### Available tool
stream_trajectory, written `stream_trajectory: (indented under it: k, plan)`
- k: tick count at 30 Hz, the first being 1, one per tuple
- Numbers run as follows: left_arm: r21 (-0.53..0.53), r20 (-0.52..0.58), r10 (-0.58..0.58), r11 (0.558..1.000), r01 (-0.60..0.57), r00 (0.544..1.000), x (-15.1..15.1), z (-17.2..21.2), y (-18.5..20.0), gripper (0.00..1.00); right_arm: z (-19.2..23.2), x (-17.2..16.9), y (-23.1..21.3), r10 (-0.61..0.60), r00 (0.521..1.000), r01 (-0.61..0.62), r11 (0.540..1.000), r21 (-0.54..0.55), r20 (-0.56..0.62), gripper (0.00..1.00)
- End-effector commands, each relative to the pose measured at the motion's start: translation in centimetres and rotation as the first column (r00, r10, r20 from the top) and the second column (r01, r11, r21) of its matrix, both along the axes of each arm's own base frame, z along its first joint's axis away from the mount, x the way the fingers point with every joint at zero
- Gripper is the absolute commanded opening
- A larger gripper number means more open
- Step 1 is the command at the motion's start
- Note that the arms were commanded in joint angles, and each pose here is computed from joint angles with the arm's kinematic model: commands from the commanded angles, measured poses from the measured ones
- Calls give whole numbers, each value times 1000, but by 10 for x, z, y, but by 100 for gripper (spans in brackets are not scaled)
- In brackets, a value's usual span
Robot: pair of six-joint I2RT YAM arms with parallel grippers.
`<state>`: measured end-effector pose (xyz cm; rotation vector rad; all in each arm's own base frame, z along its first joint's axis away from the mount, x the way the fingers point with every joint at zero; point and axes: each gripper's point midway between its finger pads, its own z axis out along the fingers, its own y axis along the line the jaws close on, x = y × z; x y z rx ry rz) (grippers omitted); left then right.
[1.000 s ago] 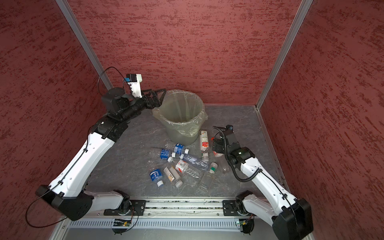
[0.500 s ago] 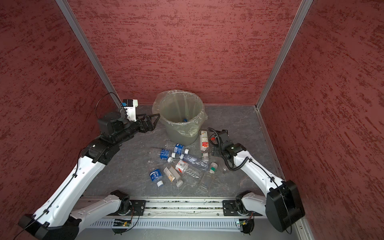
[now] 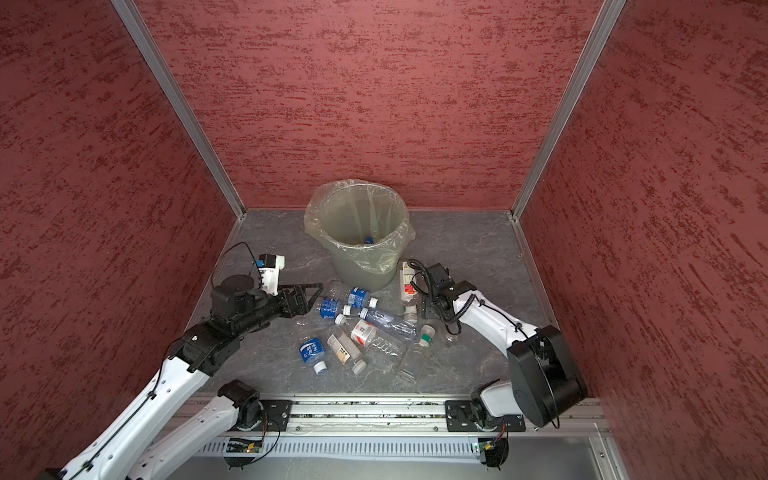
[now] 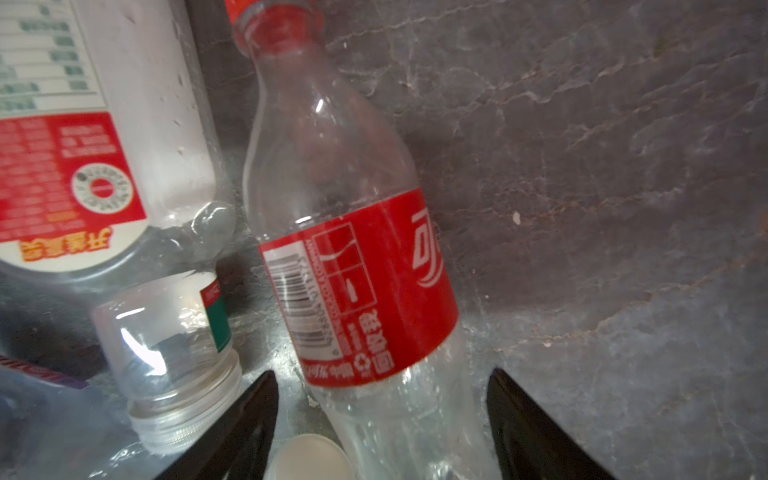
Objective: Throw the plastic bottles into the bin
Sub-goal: 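Lower the left gripper to the pile while the right descends onto the cola bottle, then close the right gripper on the cola bottle and lift it upright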
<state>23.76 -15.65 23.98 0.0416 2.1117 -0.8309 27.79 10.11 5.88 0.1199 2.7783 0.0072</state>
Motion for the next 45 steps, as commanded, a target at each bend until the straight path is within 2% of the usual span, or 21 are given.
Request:
stream_trajectory:
  k: [1,9,26,33,40,45]
  plan:
    - [14,-52,9,1000,-9,999,-11,-18,0,100,7,11,4,11,1000,-11,1000,-6,23,79]
    - [33,-150,-10,999,15,989,-32,-56,1,99,-3,14,2,6,1000,-6,999,-36,6,78]
    - [26,-206,-7,1000,12,979,-39,-77,-2,100,-19,23,-6,-24,1000,24,996,-89,-2,71]
    - [26,-215,-4,1000,10,977,-40,-78,-4,100,-17,24,-11,-38,999,39,994,-103,7,62]
    - [30,-214,-1,1000,7,977,-40,-78,-4,100,3,27,-25,-75,993,87,986,-142,91,52]
    - [33,-220,1,999,7,976,-40,-80,-4,99,21,28,-26,-79,986,97,988,-121,148,48]
